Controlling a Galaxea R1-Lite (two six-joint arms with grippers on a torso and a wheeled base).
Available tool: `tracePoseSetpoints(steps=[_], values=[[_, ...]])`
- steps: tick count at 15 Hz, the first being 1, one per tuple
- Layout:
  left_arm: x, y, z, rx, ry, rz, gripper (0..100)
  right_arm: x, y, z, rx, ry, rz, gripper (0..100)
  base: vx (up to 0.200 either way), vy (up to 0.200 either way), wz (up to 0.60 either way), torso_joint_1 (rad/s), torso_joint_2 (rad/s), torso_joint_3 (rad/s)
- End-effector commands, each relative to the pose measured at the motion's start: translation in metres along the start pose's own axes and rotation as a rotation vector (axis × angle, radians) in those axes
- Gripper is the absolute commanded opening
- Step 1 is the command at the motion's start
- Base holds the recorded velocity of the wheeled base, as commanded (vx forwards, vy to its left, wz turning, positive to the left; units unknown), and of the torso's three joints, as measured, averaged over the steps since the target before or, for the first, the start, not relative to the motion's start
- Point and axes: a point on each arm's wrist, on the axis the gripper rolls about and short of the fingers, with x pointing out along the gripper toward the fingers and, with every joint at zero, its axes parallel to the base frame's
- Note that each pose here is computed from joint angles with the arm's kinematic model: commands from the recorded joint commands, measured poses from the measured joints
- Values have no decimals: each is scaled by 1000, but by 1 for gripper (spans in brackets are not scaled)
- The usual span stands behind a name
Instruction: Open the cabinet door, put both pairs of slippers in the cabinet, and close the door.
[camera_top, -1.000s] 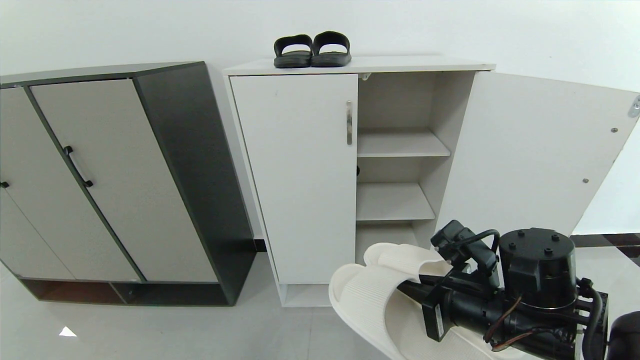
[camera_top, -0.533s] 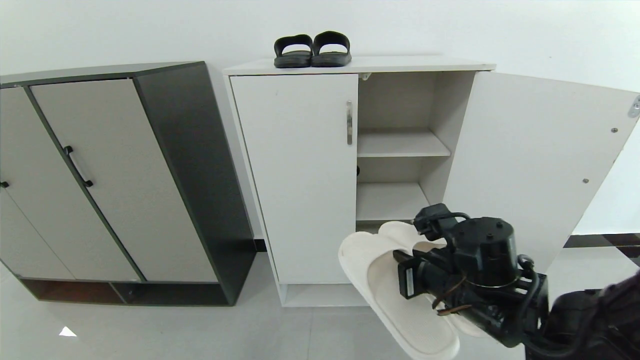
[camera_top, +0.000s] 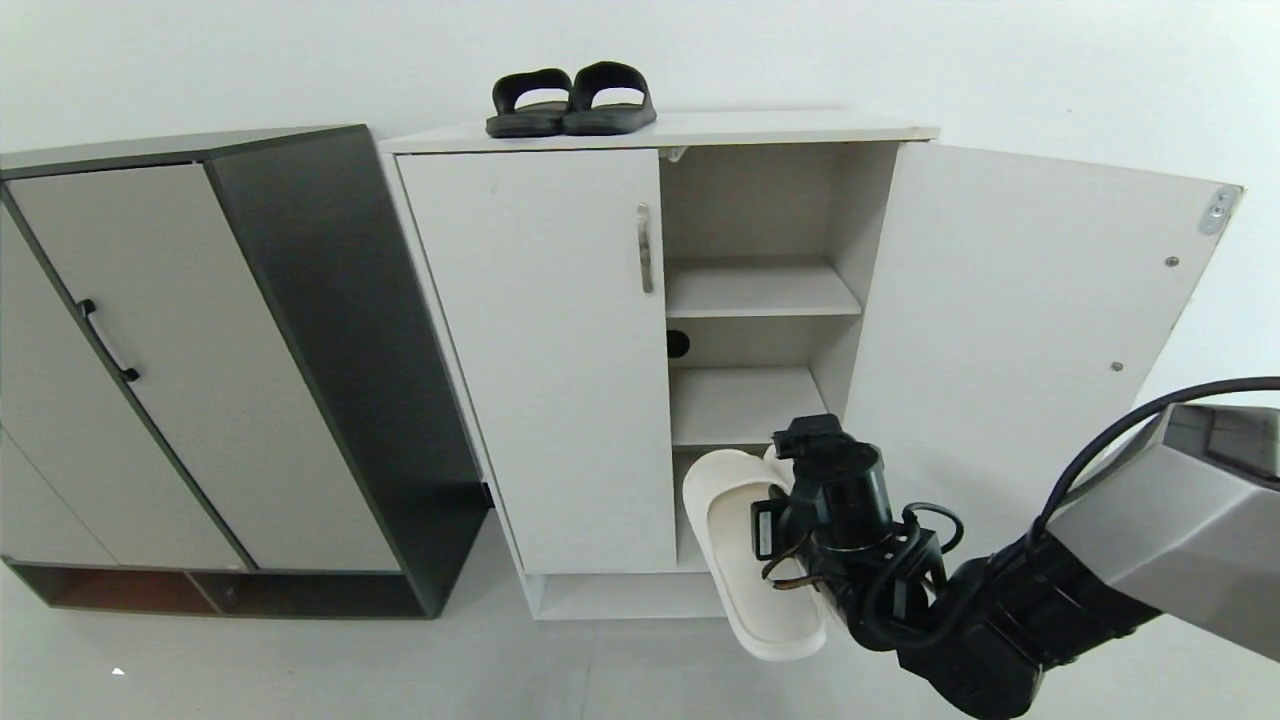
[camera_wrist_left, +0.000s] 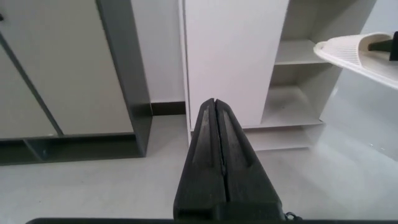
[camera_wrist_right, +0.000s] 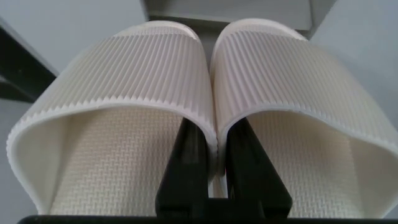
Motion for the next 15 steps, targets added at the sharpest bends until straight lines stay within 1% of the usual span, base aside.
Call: tracePoseSetpoints(steps=[1,5,7,8,9,12,15], values=[[0,0,0,1,2,0,0,13,0,-7,-1,11,-17,0,0,0,0,0,0,0],[0,0,0,-1,2,2,0,20,-1,-8,4,8,-26,0,0,0,0,0,0,0],[0,0,0,-1,2,2,0,21,0,-14,0,23,-30,0,0,0,0,0,0,0],[0,0,0,1,2,2,0,19,1,-26,6,35,-52,0,0,0,0,0,0,0],[0,0,0,5,2,0,0,21,1,-29,13,21,-68,0,0,0,0,0,0,0],[0,0,0,1,2,-1,0,25,3,-30,12,1,-68,0,0,0,0,0,0,0],[0,0,0,-1,2,0,0,28,13,-28,9,-19,-54,0,0,0,0,2,-1,-142]])
